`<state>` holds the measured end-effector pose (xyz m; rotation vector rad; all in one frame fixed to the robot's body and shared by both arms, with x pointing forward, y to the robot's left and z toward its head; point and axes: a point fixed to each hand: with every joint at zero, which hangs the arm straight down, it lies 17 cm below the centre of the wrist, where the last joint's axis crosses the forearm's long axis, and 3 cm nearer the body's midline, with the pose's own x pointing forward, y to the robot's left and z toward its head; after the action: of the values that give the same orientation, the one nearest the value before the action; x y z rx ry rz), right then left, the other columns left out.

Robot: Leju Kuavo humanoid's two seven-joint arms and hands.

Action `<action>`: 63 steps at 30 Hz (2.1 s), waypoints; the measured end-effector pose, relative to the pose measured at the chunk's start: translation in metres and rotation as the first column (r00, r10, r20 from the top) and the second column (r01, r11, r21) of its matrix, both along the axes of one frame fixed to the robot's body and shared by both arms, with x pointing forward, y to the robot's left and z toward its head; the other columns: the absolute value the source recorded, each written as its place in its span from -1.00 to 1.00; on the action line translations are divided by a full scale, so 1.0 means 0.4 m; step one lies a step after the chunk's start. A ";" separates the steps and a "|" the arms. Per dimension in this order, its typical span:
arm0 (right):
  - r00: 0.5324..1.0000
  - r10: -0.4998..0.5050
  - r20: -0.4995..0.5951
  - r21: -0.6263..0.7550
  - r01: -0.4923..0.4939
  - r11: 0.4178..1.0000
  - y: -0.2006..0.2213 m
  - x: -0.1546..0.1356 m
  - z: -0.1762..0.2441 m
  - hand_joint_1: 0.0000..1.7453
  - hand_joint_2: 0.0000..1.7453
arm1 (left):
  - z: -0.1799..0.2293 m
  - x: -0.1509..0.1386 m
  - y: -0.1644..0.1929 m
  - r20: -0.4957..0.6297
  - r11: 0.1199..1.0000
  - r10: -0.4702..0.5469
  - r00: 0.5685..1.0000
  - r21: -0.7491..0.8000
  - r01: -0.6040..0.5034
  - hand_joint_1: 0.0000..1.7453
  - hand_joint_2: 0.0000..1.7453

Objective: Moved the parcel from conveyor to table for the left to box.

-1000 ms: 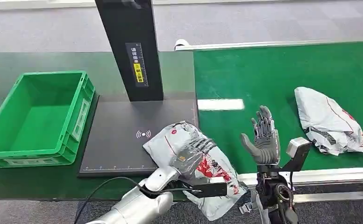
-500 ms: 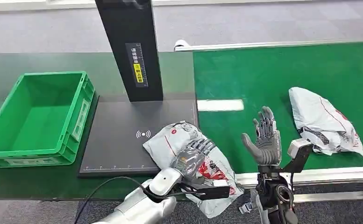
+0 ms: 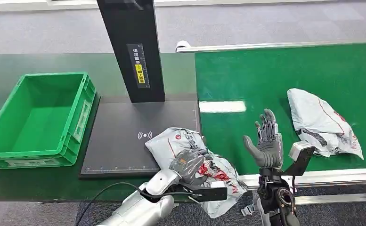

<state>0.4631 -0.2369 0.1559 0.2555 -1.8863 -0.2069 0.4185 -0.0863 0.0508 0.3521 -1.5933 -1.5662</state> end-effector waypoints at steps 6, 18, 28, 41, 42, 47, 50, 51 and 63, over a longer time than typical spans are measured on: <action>1.000 -0.001 -0.001 0.007 0.001 1.000 -0.003 -0.008 -0.002 -1.00 1.00 | 0.024 0.003 0.003 -0.014 0.995 0.017 1.000 -0.100 -0.019 1.00 1.00; 1.000 -0.009 0.002 0.036 0.009 0.999 -0.019 -0.010 0.002 -1.00 1.00 | 0.285 0.058 0.089 0.181 0.853 0.158 0.971 -0.520 -0.042 1.00 1.00; 1.000 -0.027 0.006 0.052 0.026 0.998 -0.037 -0.010 0.003 -1.00 1.00 | 0.606 0.000 0.280 0.637 0.780 0.306 0.708 -0.594 0.197 1.00 1.00; 0.999 -0.040 -0.003 0.042 0.040 0.998 -0.053 -0.029 -0.023 -1.00 1.00 | 0.800 0.135 0.617 0.782 0.860 0.483 0.395 -0.509 -0.043 1.00 1.00; 0.999 -0.040 -0.004 0.042 0.040 0.998 -0.053 -0.030 -0.024 -1.00 1.00 | 0.803 0.137 0.622 0.783 0.860 0.484 0.391 -0.509 -0.045 1.00 1.00; 0.999 -0.040 -0.006 0.041 0.041 0.998 -0.053 -0.031 -0.026 -1.00 1.00 | 0.809 0.146 0.643 0.787 0.862 0.486 0.380 -0.504 -0.058 1.00 1.00; 0.999 -0.040 -0.007 0.041 0.041 0.998 -0.054 -0.032 -0.027 -1.00 1.00 | 0.808 0.148 0.649 0.788 0.862 0.487 0.378 -0.503 -0.062 1.00 1.00; 0.999 -0.040 -0.007 0.041 0.041 0.998 -0.054 -0.032 -0.028 -1.00 1.00 | 0.807 0.148 0.650 0.788 0.862 0.486 0.378 -0.502 -0.063 1.00 1.00; 0.999 -0.046 -0.001 0.033 0.046 0.998 -0.079 -0.039 -0.021 -1.00 1.00 | 0.806 0.487 1.038 0.660 0.656 0.685 0.306 -0.378 -0.653 1.00 1.00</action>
<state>0.4473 -0.2684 0.1474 0.2346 -1.8907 -0.2698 0.6133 0.3291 0.3732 1.6450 -1.6844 -0.6732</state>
